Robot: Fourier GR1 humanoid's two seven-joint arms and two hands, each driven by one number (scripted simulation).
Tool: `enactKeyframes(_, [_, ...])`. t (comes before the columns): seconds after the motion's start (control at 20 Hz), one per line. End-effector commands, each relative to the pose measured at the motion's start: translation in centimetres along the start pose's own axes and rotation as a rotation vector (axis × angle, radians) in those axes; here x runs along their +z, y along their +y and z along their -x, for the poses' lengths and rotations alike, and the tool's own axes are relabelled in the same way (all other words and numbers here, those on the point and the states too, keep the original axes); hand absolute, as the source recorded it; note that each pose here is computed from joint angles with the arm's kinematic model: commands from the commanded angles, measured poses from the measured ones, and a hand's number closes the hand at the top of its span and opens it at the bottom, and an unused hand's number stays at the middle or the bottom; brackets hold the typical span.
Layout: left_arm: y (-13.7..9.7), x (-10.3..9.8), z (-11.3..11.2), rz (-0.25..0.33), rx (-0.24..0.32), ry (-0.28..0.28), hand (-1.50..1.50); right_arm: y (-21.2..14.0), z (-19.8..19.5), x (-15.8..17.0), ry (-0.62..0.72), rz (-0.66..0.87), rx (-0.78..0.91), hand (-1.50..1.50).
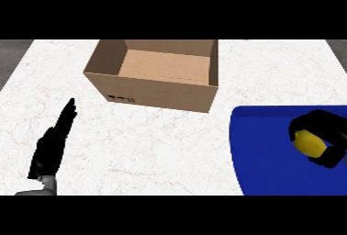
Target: Pick the lemon from the tray and place it in the cardboard box
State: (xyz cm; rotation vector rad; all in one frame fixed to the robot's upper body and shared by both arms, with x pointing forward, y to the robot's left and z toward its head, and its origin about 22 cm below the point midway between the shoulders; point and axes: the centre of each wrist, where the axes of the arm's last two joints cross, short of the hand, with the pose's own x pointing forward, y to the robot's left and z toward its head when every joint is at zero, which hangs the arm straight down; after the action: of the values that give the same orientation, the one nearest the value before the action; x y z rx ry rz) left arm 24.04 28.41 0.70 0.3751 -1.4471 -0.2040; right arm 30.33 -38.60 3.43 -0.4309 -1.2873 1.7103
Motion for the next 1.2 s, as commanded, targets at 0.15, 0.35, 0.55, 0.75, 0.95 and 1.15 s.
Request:
enactKeyframes(0.15, [-1.8, -1.5, -2.0, 0.077, 0.003, -0.081, 0.0, -8.5, -2.2, -8.7, 0.047, 0.153, 0.11, 1.5])
enactKeyframes(0.35, [-3.6, -2.0, -2.9, 0.095, -0.005, -0.114, 0.0, -11.9, -1.7, -9.7, 0.057, 0.224, 0.133, 1.5])
enactKeyframes(0.55, [-2.9, -1.9, -2.6, 0.106, -0.001, -0.078, 0.0, -14.9, -1.2, -10.1, 0.027, 0.301, 0.129, 1.5])
enactKeyframes(0.75, [-1.8, -2.6, -2.7, 0.068, 0.0, -0.074, 0.0, -18.5, -0.9, -9.3, 0.014, 0.366, 0.151, 1.5])
enactKeyframes(0.95, [-1.5, -2.2, -2.1, 0.062, 0.006, -0.051, 0.0, -20.0, -0.9, -9.3, -0.139, 0.447, 0.011, 1.5])
enactKeyframes(1.15, [-1.4, -1.7, -1.5, 0.052, 0.001, -0.049, 0.0, -21.6, -2.1, -10.3, -0.381, 0.517, -0.204, 1.5])
